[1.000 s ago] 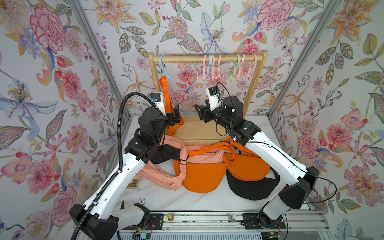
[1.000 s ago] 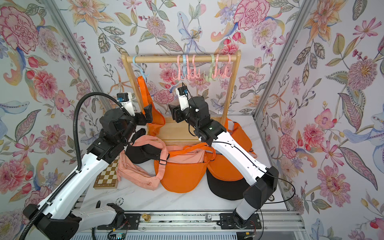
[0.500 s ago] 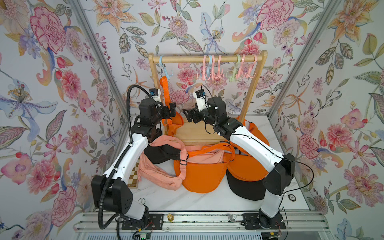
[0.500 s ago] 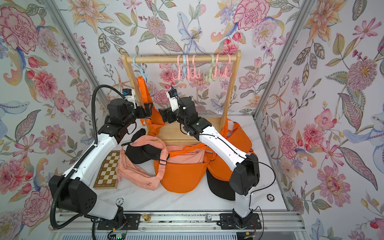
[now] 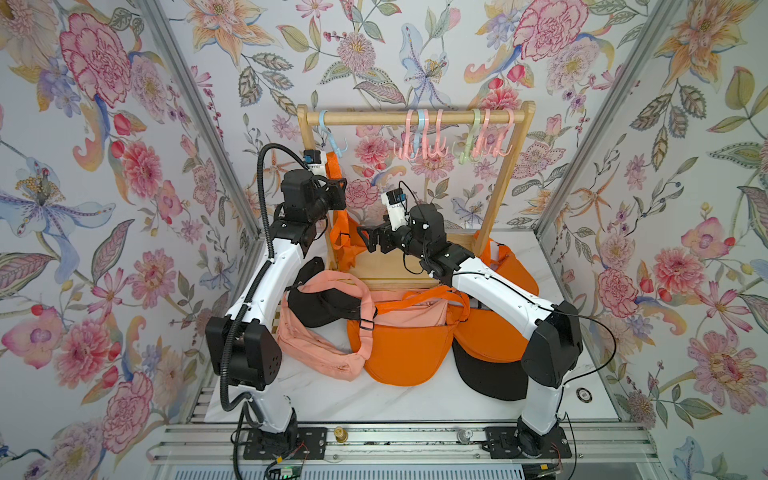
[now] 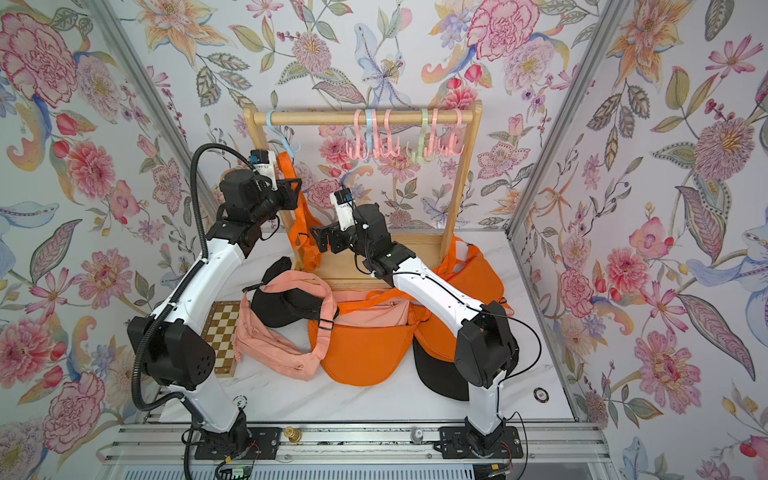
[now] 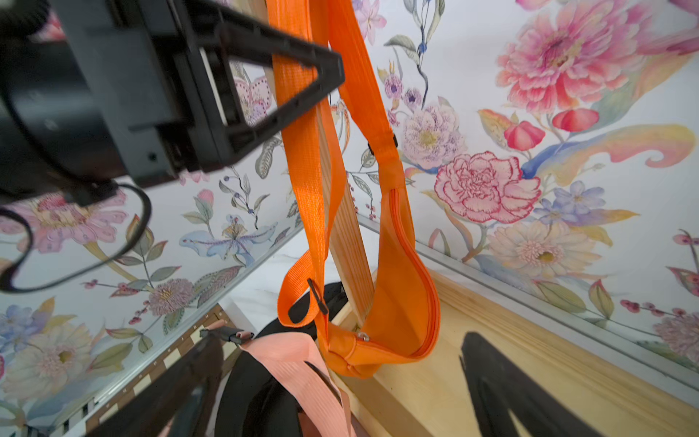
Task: Take the bag off the hook
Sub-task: Pick up the bag from the hook.
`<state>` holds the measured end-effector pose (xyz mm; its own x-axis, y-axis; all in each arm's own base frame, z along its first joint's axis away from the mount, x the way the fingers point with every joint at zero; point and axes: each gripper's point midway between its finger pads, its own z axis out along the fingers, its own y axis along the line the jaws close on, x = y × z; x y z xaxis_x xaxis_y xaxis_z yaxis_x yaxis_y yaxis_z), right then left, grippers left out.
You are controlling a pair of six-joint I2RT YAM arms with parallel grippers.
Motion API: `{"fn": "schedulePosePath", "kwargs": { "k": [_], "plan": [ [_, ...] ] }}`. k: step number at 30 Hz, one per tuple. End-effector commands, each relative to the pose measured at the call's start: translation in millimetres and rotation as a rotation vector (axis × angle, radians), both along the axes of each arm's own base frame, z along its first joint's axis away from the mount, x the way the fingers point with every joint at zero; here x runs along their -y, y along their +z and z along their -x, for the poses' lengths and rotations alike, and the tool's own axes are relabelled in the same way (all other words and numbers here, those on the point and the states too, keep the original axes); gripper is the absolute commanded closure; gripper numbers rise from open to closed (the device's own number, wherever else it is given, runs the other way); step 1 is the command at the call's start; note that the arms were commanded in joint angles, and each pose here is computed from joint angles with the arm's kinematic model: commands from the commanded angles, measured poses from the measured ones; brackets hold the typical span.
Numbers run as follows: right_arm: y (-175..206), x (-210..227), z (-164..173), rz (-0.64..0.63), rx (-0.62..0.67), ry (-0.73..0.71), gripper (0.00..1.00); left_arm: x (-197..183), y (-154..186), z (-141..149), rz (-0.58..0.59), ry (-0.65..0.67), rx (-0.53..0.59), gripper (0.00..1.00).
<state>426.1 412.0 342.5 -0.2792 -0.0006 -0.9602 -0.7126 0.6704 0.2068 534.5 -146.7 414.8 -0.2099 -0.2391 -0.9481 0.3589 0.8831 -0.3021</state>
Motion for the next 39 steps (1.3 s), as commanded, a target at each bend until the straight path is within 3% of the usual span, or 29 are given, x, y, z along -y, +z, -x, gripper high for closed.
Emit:
{"fn": "schedulePosePath", "kwargs": {
  "k": [1, 11, 14, 15, 17, 20, 22, 23, 27, 32, 35, 39],
  "plan": [
    [15.3, -10.1, 4.4, -0.042, 0.05, 0.009, 0.0, 17.2, 32.5, 26.0, 0.056, -0.079, 0.067, 0.86],
    [43.0, -29.4, -38.9, -0.076, 0.134, -0.095, 0.0, 58.3, 36.9, 60.7, 0.137, -0.17, 0.05, 0.9],
    [55.2, -23.6, -53.7, -0.087, 0.169, -0.163, 0.07, 65.3, 36.6, 62.2, 0.147, -0.185, 0.045, 0.88],
    [57.4, -20.7, -57.3, -0.09, 0.174, -0.175, 0.14, 66.3, 37.3, 62.0, 0.149, -0.184, 0.044, 0.86],
    [67.9, -13.8, -59.8, -0.114, 0.181, -0.181, 0.59, 65.9, 35.5, 60.2, 0.146, -0.177, 0.038, 0.73],
    [80.1, -3.9, -56.1, -0.124, 0.192, -0.171, 0.87, 58.9, 38.4, 61.5, 0.135, -0.144, 0.052, 0.26],
    [84.7, 4.2, -54.3, -0.117, 0.196, -0.182, 1.0, 53.1, 42.4, 65.2, 0.122, -0.123, 0.067, 0.08],
    [86.9, 9.9, -54.5, -0.115, 0.194, -0.189, 1.0, 48.9, 44.7, 68.4, 0.116, -0.108, 0.075, 0.01],
    [97.3, 28.2, -55.9, -0.122, 0.177, -0.191, 1.0, 22.8, 49.0, 86.9, 0.082, -0.017, 0.1, 0.0],
    [110.6, 49.9, -62.4, -0.128, 0.156, -0.182, 1.0, -28.1, 20.6, 104.3, 0.004, 0.211, 0.094, 0.0],
    [115.0, 53.1, -60.5, -0.131, 0.147, -0.161, 1.0, -37.1, 2.7, 91.7, -0.048, 0.258, 0.068, 0.0],
    [117.4, 52.0, -55.0, -0.136, 0.135, -0.133, 1.0, -12.1, -13.0, 56.6, -0.106, 0.171, 0.035, 0.0]
  ]
}}
